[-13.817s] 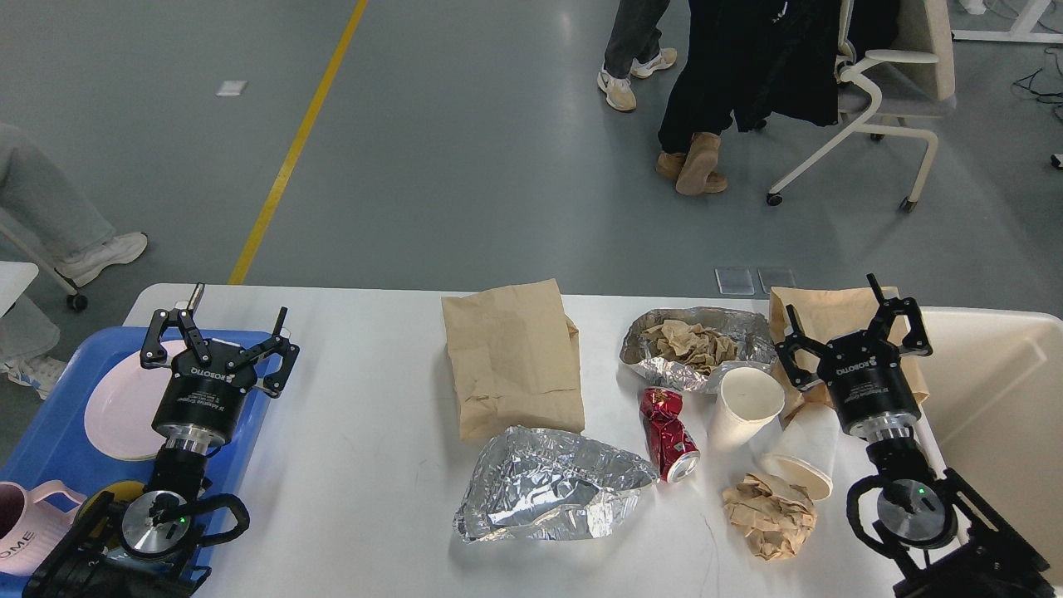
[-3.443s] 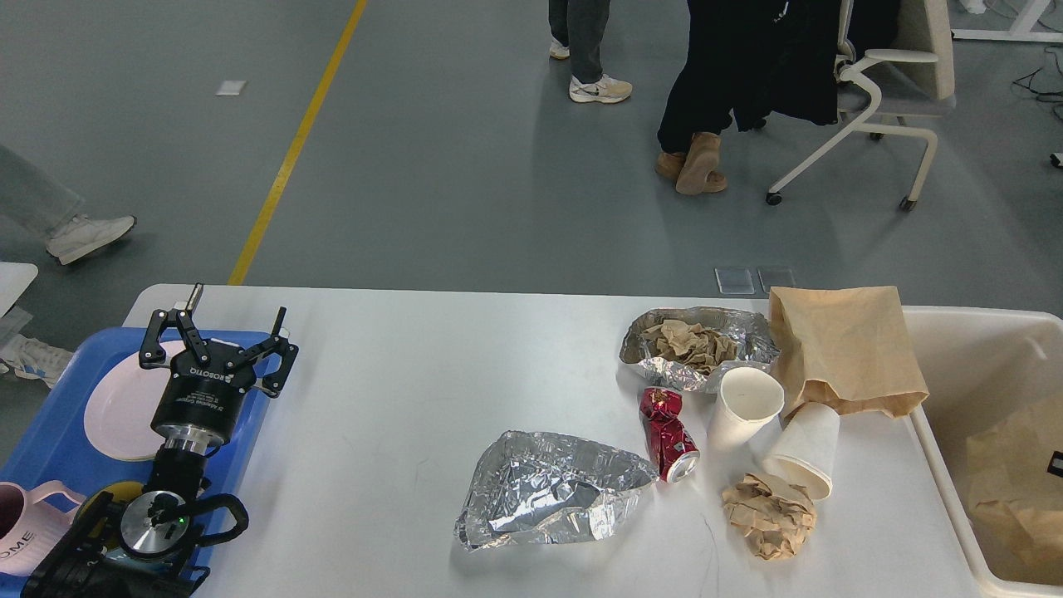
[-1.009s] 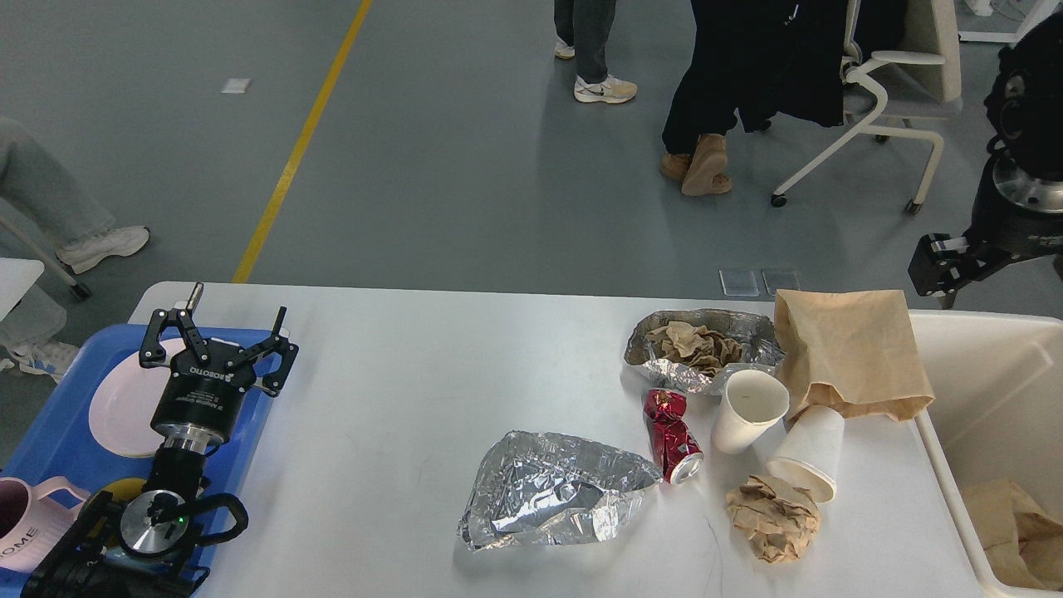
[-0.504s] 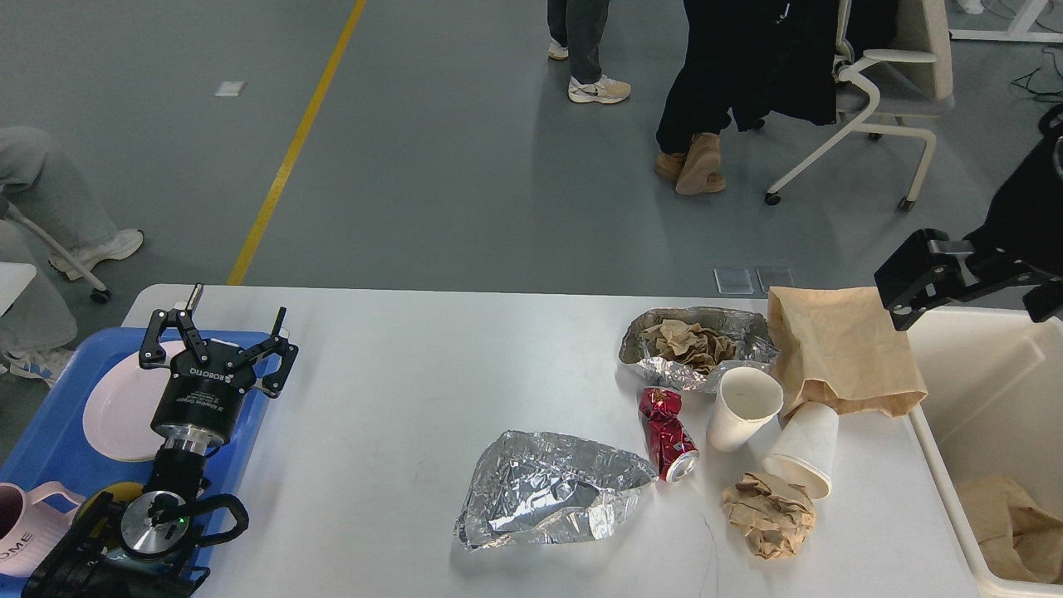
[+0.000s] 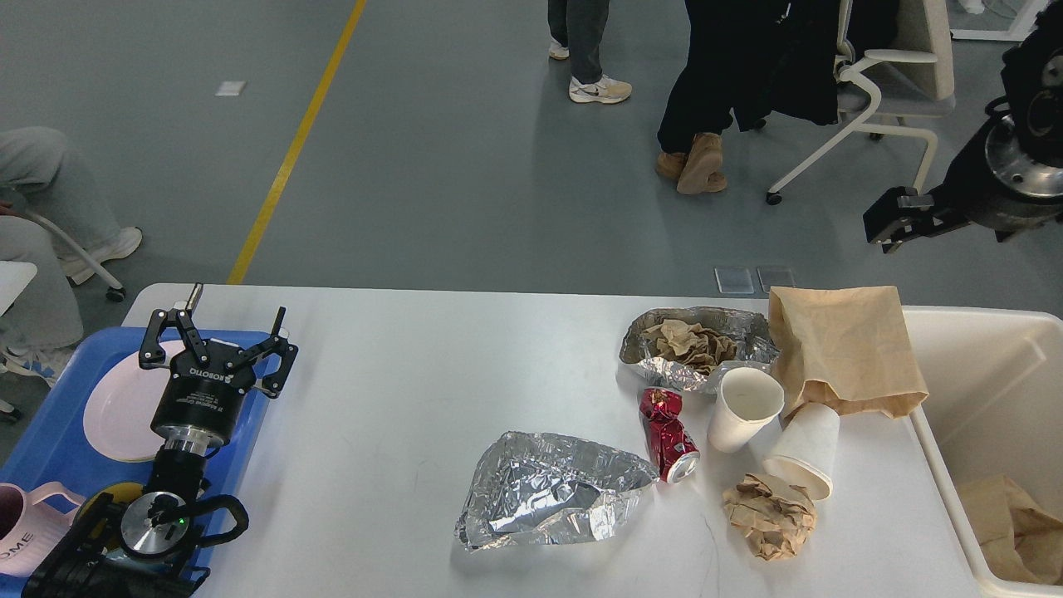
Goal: Tidy desktop
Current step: 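Move the right gripper down to the second brown paper bag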
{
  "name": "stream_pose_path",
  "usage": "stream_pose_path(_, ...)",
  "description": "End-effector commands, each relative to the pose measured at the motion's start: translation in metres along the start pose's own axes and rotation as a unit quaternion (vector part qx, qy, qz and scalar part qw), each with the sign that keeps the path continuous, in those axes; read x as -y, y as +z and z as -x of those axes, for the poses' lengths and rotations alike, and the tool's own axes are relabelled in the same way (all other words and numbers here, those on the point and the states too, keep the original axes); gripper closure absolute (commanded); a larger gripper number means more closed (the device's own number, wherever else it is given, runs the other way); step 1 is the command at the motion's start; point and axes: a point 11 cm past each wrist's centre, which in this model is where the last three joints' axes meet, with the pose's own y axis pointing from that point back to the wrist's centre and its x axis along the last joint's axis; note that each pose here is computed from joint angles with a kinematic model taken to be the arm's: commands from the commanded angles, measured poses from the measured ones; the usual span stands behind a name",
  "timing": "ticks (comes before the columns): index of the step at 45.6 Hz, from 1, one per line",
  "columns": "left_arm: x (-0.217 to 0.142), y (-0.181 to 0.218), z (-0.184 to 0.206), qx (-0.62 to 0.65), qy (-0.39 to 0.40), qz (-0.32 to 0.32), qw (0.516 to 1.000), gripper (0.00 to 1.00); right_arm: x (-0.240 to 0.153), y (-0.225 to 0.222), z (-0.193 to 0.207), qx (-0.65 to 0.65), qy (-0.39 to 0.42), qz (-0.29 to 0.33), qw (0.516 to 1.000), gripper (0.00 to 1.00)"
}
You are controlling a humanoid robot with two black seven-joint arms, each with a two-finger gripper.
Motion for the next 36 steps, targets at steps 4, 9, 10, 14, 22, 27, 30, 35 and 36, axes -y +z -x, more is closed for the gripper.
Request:
stream_pose_path(4, 0.0, 0.0, 0.0, 0.0, -0.001, 0.0, 1.0, 0.04, 0.099, 0.013, 0.006, -0.007, 0.008, 0.035, 0.999, 0.0)
stream_pose_path(9, 0.0, 0.0, 0.0, 0.0, 0.0, 0.0, 1.0, 0.04, 0.146, 0.021, 0.016, 0.011, 0.027, 0.044, 0.999, 0.0)
stream_pose_path(10, 0.0, 0.0, 0.0, 0.0, -0.001, 0.0, 1.0, 0.04, 0.155, 0.024, 0.02, 0.013, 0.031, 0.046, 0.998, 0.0)
stream_pose_path(14, -0.001, 0.0, 0.0, 0.0, 0.0, 0.0, 1.0, 0.04, 0.189, 0.03, 0.036, 0.02, 0.041, 0.027, 0.999, 0.0)
stream_pose_path(22, -0.001, -0.001, 0.0, -0.001, 0.001, 0.0, 1.0, 0.04, 0.242, 0.037, 0.081, 0.031, 0.067, -0.028, 0.997, 0.0)
stream_pose_path(27, 0.0, 0.0, 0.0, 0.0, 0.0, 0.0, 1.0, 0.04, 0.264, 0.032, 0.119, 0.051, 0.064, -0.064, 0.995, 0.0)
stream_pose_path(30, 0.0, 0.0, 0.0, 0.0, 0.0, 0.0, 1.0, 0.04, 0.269, 0.027, 0.128, 0.063, 0.07, -0.083, 0.992, 0.0)
stream_pose_path(35, 0.0, 0.0, 0.0, 0.0, 0.0, 0.0, 1.0, 0.04, 0.273, 0.015, 0.131, 0.089, 0.088, -0.104, 0.987, 0.0)
stream_pose_path(36, 0.0, 0.0, 0.0, 0.0, 0.0, 0.0, 1.0, 0.04, 0.274, 0.014, 0.135, 0.092, 0.086, -0.105, 0.986, 0.0)
